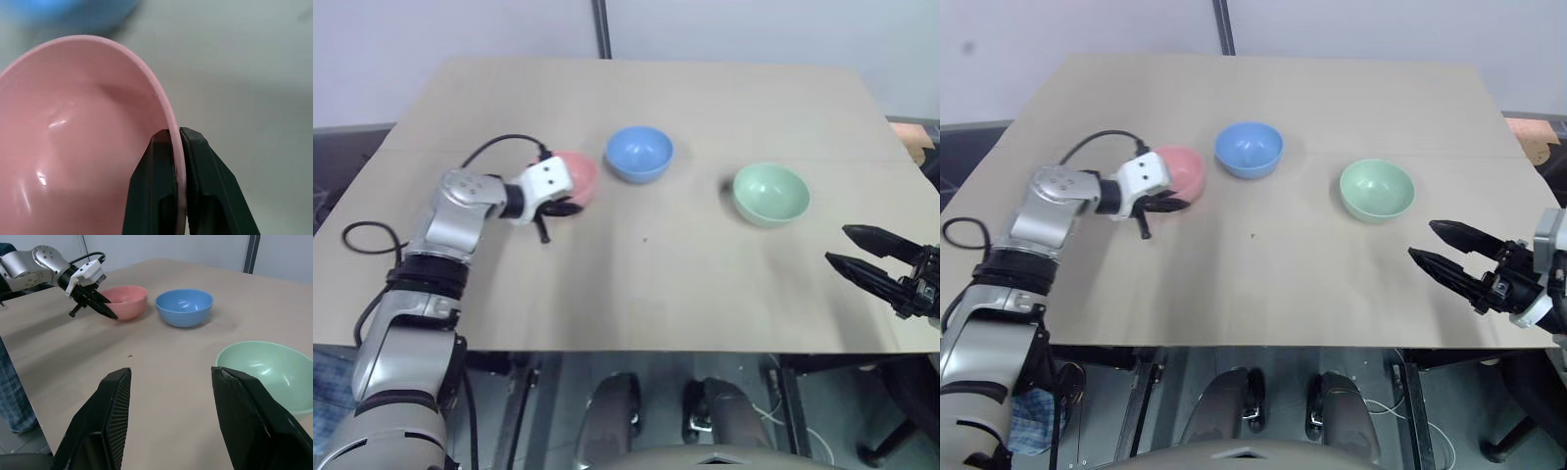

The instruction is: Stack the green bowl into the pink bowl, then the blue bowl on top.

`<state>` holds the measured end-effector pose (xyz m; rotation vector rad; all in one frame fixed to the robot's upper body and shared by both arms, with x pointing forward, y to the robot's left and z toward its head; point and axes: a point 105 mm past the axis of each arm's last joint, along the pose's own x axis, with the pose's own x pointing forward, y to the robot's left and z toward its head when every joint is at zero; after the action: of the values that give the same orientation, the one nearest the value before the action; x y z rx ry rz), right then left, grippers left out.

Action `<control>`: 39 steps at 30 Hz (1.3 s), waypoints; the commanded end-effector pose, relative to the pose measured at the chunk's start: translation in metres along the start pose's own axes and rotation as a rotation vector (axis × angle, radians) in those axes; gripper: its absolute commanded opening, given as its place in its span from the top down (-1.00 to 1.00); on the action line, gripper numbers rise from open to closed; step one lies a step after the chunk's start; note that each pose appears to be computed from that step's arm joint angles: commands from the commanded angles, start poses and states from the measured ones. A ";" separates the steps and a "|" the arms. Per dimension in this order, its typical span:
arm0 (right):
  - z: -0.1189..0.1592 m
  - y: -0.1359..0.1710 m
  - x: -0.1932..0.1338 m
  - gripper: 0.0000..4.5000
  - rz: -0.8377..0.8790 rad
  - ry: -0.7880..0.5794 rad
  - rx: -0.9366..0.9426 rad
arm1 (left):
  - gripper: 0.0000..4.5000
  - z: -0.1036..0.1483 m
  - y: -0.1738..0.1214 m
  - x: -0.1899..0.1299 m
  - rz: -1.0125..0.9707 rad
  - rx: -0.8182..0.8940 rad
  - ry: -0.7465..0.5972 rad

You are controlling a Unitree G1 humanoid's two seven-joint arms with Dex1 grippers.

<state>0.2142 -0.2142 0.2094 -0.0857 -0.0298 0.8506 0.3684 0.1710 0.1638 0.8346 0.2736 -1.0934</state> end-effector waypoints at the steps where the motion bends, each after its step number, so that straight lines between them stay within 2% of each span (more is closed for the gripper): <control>1: 0.007 0.000 -0.001 -0.29 0.001 -0.010 -0.042 | 0.99 0.028 -0.034 0.001 -0.211 0.151 -0.037; 4: 0.008 -0.001 -0.001 -0.29 0.002 -0.008 -0.045 | 0.99 0.034 -0.067 0.004 -0.384 0.225 -0.039; 9: 0.008 -0.001 0.000 -0.29 0.005 -0.007 -0.047 | 0.99 0.042 -0.097 0.014 -0.528 0.299 -0.057; 15: 0.008 -0.001 0.002 -0.29 0.008 -0.004 -0.048 | 0.99 0.037 -0.093 0.031 -0.499 0.389 -0.016; 18: 0.008 -0.001 0.002 -0.29 0.010 -0.004 -0.047 | 0.99 0.044 -0.089 0.034 -0.470 0.385 -0.050; 20: 0.007 0.000 0.003 -0.29 0.012 -0.003 -0.047 | 0.63 0.048 -0.084 0.039 -0.429 0.391 -0.068; 24: 0.007 -0.001 0.003 -0.29 0.012 -0.002 -0.047 | 0.07 0.059 -0.076 0.049 -0.350 0.415 -0.119; 28: 0.007 -0.002 0.004 -0.29 0.014 -0.002 -0.047 | -0.77 0.063 -0.074 0.052 -0.323 0.432 -0.146; 29: 0.007 -0.002 0.004 -0.29 0.015 -0.002 -0.047 | -0.89 0.064 -0.073 0.052 -0.315 0.436 -0.151; 30: 0.007 -0.002 0.004 -0.29 0.016 -0.002 -0.047 | -0.96 0.065 -0.072 0.052 -0.307 0.436 -0.155; 39: 0.007 -0.004 0.009 -0.29 0.037 -0.002 -0.046 | -0.96 0.071 -0.060 0.013 -0.289 0.272 -0.256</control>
<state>0.2229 -0.2120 0.2096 -0.0994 -0.0257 0.8717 0.3118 0.0967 0.1603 0.9279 0.0806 -1.5354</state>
